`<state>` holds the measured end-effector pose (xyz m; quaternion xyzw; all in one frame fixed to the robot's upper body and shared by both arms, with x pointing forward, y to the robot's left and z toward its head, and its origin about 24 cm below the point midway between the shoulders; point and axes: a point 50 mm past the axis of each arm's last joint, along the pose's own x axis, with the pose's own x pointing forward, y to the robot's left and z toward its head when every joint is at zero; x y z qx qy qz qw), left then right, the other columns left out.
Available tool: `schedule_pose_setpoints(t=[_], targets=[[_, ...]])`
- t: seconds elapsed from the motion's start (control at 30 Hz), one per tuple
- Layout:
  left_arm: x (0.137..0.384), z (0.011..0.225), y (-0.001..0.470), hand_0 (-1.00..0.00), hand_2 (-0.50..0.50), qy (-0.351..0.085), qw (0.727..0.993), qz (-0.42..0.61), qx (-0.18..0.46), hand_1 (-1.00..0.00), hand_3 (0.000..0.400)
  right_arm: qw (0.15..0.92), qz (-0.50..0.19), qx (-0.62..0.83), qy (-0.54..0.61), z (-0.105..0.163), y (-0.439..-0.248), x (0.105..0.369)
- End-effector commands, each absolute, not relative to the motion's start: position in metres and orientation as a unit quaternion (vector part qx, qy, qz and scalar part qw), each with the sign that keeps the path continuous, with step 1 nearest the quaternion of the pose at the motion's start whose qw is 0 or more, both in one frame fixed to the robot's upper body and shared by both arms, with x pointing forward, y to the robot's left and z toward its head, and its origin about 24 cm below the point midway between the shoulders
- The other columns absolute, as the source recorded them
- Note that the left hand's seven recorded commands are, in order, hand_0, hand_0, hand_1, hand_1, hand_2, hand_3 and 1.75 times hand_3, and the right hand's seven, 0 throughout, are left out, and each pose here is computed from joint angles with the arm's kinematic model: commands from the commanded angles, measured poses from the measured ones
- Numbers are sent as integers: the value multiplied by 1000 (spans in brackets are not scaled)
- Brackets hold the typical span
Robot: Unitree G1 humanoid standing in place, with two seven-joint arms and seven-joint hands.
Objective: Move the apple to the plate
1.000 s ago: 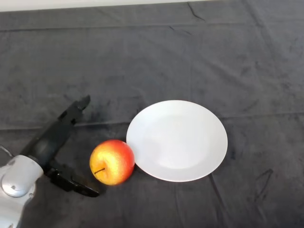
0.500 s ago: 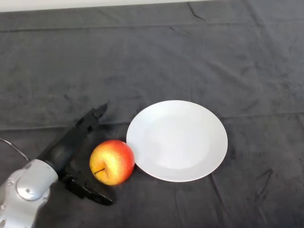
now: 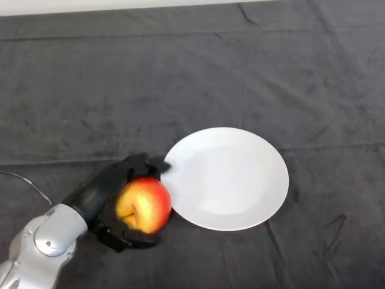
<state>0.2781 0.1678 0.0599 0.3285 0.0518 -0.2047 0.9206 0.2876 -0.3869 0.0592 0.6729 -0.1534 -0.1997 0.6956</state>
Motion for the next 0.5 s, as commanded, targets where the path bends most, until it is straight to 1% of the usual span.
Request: schedule_pose_setpoints(t=[0.03, 0.33, 0.5], targets=[[275, 64, 161, -1000, 0, 47, 914, -227, 333, -1000, 400, 693, -188, 676, -164, 69, -387, 295], [279, 65, 163, -1000, 0, 43, 917, -223, 329, -1000, 400, 693, -188, 676, -164, 69, -387, 295], [279, 70, 163, -1000, 0, 36, 919, -215, 330, -1000, 400, 693, -188, 676, -164, 69, -387, 295]])
